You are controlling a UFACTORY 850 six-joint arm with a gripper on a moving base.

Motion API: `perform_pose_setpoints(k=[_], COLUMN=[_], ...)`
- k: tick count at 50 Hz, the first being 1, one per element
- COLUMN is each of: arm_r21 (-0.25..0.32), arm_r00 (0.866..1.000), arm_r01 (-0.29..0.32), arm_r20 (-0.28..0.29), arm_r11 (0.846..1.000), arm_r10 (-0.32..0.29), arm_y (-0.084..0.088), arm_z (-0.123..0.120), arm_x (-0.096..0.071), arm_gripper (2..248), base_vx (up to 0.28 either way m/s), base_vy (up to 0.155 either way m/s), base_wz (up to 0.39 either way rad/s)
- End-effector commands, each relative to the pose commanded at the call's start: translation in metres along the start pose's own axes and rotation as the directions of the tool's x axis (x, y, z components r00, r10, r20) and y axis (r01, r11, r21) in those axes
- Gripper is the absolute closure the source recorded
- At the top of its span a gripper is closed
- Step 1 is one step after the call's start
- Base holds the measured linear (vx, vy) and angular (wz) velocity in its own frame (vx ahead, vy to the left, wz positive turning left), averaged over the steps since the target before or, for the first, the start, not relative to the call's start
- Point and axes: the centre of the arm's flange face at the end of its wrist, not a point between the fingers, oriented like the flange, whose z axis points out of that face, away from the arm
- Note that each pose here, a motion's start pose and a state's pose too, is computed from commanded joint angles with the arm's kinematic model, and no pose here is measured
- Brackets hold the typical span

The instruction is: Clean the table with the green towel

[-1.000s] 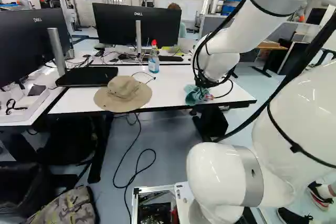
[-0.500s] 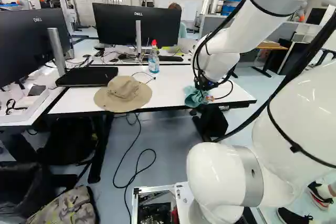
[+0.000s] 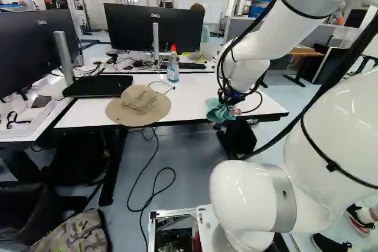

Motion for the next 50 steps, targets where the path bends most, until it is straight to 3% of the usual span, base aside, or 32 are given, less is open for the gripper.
perform_pose_setpoints(k=[50], arm_r21=[-0.008], arm_r00=[1.0], arm_r01=[-0.009], arm_r20=[0.012], arm_r11=[1.0], arm_r10=[0.01], arm_y=[0.0039], arm_z=[0.0054], arm_x=[0.0013], arm_gripper=[223], base_vx=[0.0], base_vy=[0.0], base_wz=[0.0])
